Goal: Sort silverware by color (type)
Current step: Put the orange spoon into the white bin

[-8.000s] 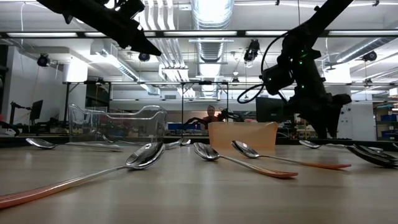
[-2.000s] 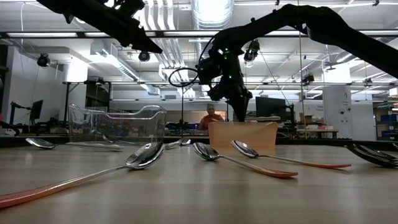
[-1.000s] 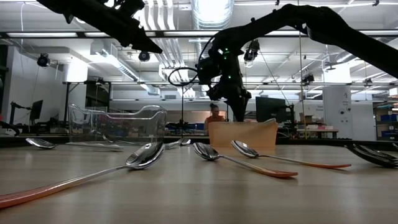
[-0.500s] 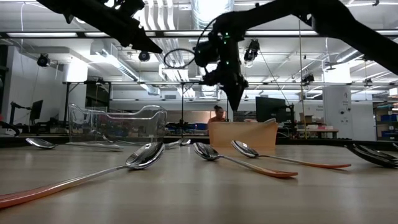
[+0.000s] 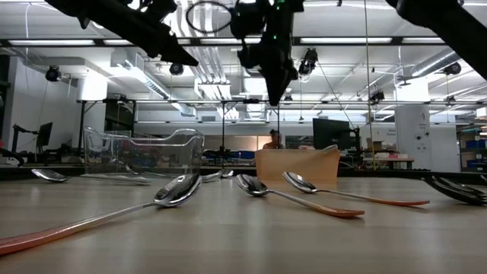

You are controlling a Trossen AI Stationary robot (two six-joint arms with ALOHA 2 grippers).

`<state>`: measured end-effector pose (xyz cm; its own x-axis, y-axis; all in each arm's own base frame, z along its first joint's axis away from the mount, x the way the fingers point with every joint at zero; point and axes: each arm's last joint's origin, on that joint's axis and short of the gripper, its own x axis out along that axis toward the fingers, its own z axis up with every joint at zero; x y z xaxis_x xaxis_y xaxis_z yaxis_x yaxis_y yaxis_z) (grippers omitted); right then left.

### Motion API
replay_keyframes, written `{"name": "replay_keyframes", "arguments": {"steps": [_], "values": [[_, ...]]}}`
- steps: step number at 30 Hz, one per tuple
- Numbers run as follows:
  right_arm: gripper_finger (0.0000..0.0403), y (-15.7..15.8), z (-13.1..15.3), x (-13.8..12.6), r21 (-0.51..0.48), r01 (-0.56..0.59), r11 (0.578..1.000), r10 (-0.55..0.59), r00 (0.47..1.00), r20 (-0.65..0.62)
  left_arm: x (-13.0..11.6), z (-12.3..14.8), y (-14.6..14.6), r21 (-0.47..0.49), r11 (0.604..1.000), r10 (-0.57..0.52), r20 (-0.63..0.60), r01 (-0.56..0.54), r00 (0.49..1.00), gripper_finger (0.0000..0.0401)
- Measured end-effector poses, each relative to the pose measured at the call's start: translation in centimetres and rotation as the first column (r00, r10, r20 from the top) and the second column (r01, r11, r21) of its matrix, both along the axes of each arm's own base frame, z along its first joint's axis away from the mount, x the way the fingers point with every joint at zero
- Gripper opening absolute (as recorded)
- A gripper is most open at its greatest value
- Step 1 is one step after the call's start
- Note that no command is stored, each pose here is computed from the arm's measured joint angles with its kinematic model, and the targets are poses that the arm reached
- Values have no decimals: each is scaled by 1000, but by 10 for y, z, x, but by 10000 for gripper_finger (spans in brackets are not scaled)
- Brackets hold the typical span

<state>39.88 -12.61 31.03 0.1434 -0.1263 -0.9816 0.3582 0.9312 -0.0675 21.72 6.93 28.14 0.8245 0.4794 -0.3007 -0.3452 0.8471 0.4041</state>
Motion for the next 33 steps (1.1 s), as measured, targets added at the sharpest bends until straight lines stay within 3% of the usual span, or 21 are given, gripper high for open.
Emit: {"name": "replay_keyframes", "arguments": {"steps": [11, 15, 22, 33], "values": [[47, 81, 16, 9, -29, -204, 978, 206, 975, 83, -1, -2, -2, -50, 999, 10, -1, -10, 1000, 0], [47, 105, 16, 7, -55, -276, 960, 281, 949, 145, -4, 4, -9, -174, 985, -2, 0, 2, 1000, 0], [47, 133, -3, -3, -99, -352, 931, 365, 898, 245, -11, 10, -37, -435, 897, -111, -61, 73, 992, 0], [47, 150, -51, -30, -112, -387, 915, 402, 862, 309, -11, 0, -89, -623, 773, -225, -93, 120, 970, 0]]}}
